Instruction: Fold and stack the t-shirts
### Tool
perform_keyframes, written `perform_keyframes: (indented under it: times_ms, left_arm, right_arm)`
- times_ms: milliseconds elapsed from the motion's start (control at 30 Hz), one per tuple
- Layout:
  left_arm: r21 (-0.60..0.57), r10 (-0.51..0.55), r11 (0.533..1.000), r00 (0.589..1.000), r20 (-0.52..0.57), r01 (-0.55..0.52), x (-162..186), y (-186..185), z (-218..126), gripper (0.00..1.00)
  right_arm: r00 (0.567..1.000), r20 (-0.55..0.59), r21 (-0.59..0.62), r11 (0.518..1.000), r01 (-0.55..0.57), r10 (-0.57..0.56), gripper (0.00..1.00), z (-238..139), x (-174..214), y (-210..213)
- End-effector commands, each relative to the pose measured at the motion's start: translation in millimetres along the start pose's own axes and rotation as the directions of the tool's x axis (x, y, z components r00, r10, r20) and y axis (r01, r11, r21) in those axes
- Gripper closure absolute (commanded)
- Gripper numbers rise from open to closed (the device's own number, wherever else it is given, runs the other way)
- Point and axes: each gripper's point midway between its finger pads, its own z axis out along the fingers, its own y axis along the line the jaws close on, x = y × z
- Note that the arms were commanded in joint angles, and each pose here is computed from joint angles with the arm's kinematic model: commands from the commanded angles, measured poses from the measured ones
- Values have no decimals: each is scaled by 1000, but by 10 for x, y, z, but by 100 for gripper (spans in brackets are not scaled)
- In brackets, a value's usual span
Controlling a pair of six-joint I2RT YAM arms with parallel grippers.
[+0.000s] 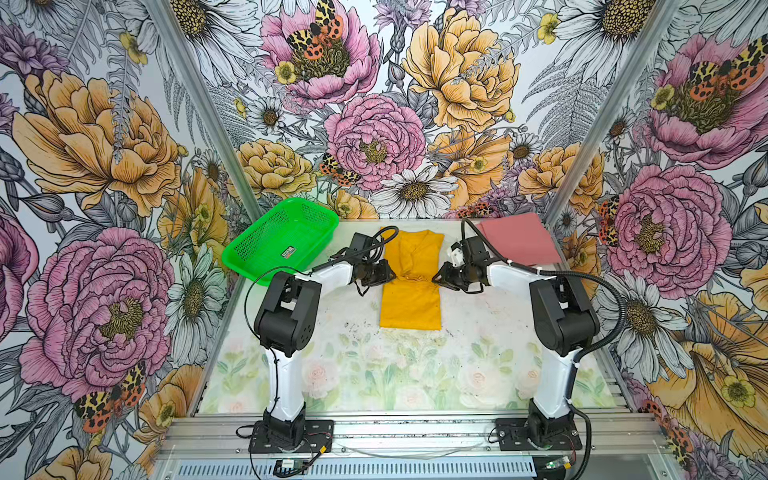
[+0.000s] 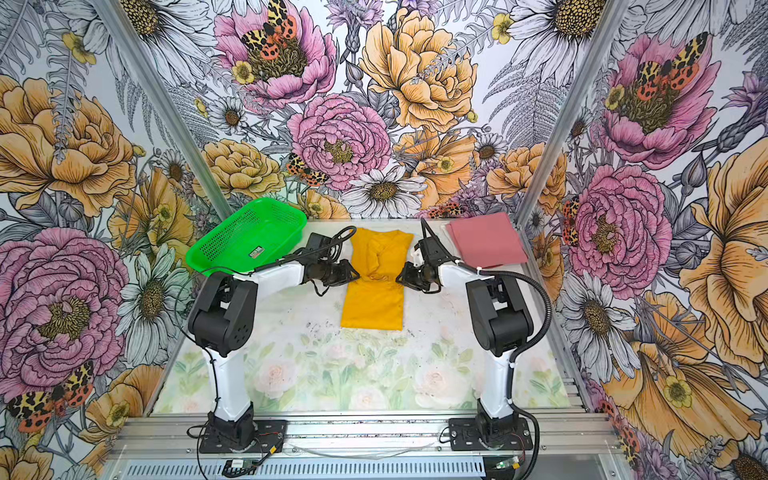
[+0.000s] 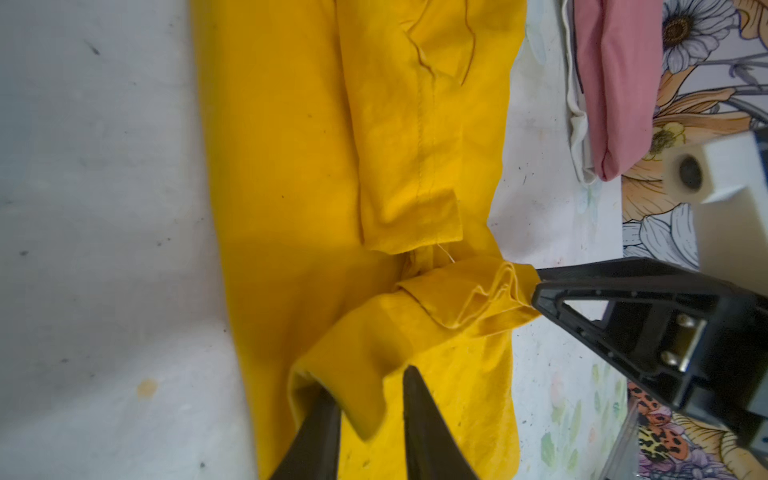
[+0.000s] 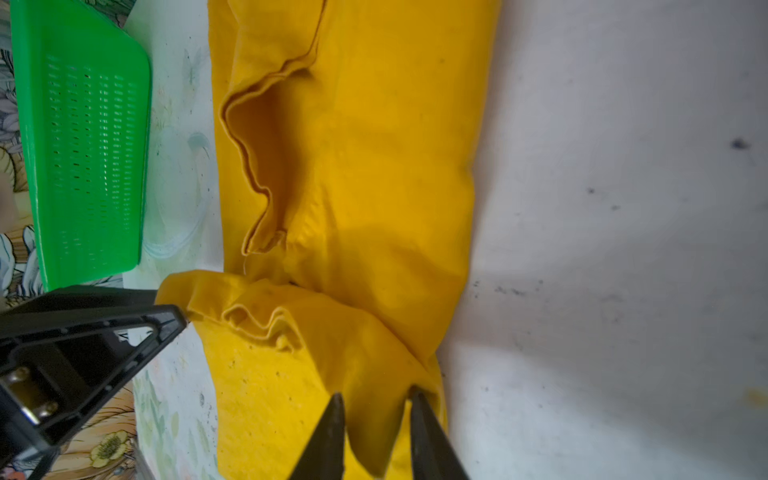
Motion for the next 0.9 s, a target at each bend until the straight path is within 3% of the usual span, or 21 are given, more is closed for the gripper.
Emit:
perform_keyframes:
  times_ms: [0,100,233,567,867]
  left_arm:
    - [57,3,998,998,63,-7,-211,-84,-133,40]
    - [65,-8,998,992,124,0,-320,-79,-334,13]
    - [75,1,997,988,157,-13,-294,-152,-554,1]
    - [89,-47,996,978,204,29,181,-86,-1037,1]
    - [68,-28,998,981,194,15,392,-87,-1190,1]
  right_arm:
    - [993,60,-50,993,109,-106,44,-187,-173,254]
    - [988,72,-68,987,143,-138,31,-296,-142,335]
    - [985,35,-114,979,172,-169,26,-295,54,481]
    - [976,-77,-128,973,191,-202,23,212,407,699]
    - [983,-3,-115,976,184,-185,23,486,-141,760]
